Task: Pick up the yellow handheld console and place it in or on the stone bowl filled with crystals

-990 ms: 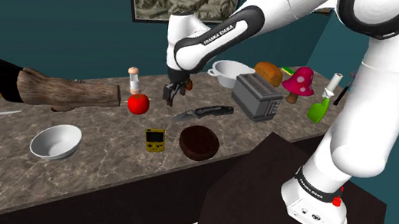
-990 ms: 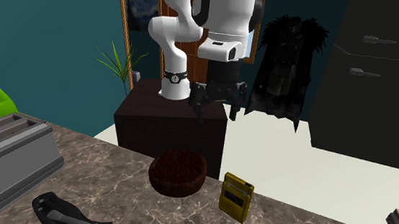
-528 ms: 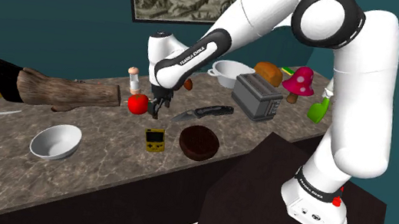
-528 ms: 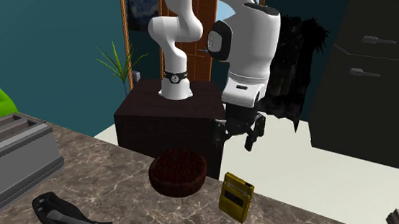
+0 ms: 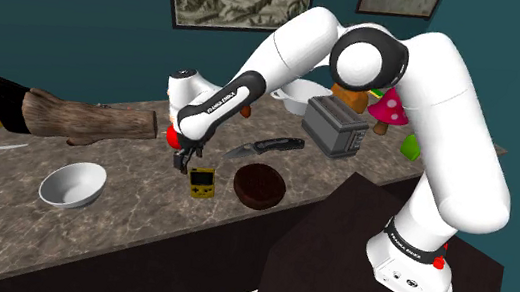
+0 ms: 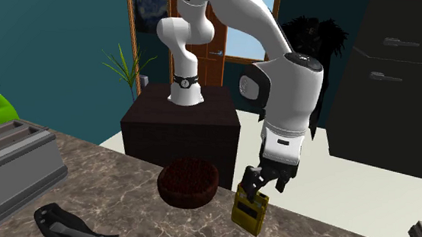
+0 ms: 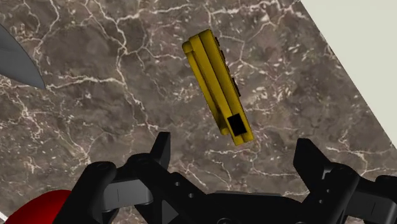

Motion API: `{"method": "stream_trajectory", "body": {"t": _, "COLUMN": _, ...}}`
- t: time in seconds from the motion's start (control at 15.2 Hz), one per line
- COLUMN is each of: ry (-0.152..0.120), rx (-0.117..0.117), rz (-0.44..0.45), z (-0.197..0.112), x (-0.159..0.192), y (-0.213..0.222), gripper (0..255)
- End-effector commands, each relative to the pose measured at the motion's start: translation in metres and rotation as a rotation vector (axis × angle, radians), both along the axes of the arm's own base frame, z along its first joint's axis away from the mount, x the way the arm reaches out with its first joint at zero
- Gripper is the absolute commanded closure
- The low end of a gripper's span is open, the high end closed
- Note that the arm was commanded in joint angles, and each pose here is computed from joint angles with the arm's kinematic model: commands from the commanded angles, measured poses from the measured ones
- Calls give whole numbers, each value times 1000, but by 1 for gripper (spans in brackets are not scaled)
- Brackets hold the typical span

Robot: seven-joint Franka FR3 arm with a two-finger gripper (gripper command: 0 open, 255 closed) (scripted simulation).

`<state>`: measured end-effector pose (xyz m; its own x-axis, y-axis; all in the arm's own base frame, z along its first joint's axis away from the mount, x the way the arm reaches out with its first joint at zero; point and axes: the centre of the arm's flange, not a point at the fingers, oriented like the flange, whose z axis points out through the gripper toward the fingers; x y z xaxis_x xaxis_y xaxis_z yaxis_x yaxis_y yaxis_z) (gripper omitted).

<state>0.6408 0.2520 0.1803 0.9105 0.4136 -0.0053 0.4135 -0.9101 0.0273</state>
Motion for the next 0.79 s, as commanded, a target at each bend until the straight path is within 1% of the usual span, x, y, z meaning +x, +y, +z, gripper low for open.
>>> {"method": "stream_trajectory", "body": {"t": 0.0, "ry": 3, "rx": 0, "rz": 8, "z": -15, "x": 5, "y": 6, "gripper": 0}}
{"method": "stream_trajectory", "body": {"t": 0.4, "ry": 3, "rx": 0, "rz": 8, "z": -46, "x": 5, "y": 5, "gripper": 0}}
{"method": "stream_trajectory", "body": {"t": 0.73, "ry": 3, "rx": 0, "rz": 8, "z": -49, "x": 5, "y": 5, "gripper": 0}}
